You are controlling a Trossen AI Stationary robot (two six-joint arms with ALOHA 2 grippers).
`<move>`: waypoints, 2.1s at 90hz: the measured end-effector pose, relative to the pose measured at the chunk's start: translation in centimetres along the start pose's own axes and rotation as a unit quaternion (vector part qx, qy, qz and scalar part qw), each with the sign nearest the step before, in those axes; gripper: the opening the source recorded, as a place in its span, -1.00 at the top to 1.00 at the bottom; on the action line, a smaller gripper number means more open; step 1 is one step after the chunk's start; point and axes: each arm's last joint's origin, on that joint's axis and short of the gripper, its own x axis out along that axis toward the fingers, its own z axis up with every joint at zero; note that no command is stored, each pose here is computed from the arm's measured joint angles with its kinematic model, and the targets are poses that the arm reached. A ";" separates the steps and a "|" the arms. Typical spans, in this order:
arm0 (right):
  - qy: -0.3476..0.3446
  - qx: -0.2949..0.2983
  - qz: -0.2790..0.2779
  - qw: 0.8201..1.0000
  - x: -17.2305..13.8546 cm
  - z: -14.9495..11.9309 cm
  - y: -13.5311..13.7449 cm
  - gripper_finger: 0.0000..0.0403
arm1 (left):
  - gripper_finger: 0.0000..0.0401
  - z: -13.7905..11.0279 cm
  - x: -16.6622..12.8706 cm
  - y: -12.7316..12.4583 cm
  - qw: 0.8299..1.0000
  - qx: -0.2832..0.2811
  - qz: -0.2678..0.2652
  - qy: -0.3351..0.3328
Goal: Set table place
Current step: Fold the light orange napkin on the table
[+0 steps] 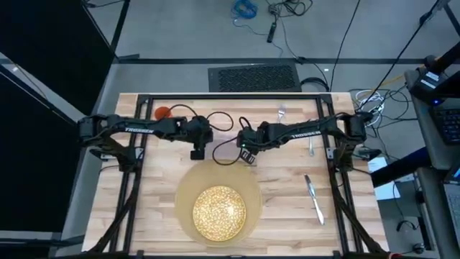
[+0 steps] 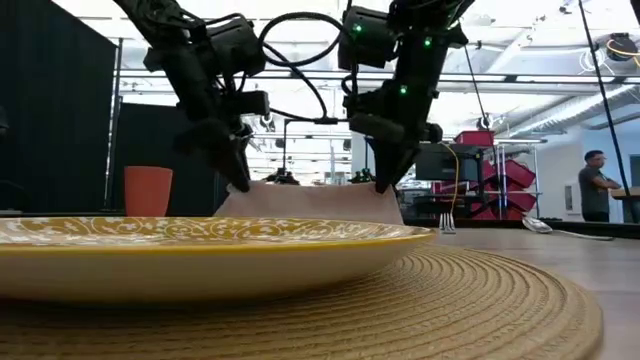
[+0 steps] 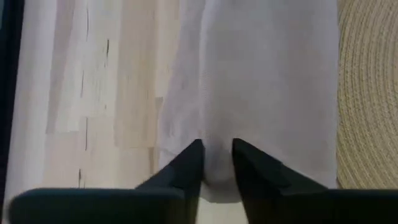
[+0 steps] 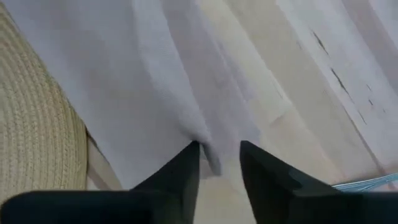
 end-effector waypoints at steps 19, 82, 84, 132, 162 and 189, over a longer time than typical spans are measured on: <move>-0.025 -0.007 -0.053 0.998 0.0 0.1 -0.3 0.16 | 0.12 -0.2 -0.1 0.6 0.992 -0.053 0.110 0.031; -0.017 -0.022 -0.015 1.000 -0.1 0.1 0.2 0.15 | 0.06 -0.1 -0.1 0.8 0.989 -0.041 0.137 0.035; -0.017 -0.023 -0.015 1.000 -0.1 0.1 0.2 0.16 | 0.06 -0.1 -0.1 0.8 0.989 -0.041 0.137 0.035; -0.007 -0.012 0.007 1.000 2.3 -1.1 -0.9 0.18 | 0.06 -0.2 -0.2 0.8 0.989 -0.039 0.135 0.039; -0.008 -0.006 0.014 1.000 3.4 -1.5 -1.6 0.31 | 0.06 -0.2 -0.2 0.8 0.989 -0.040 0.136 0.039; -0.011 -0.014 0.016 1.000 3.5 -1.4 -1.7 0.96 | 0.06 -0.2 -0.2 0.8 0.989 -0.040 0.136 0.039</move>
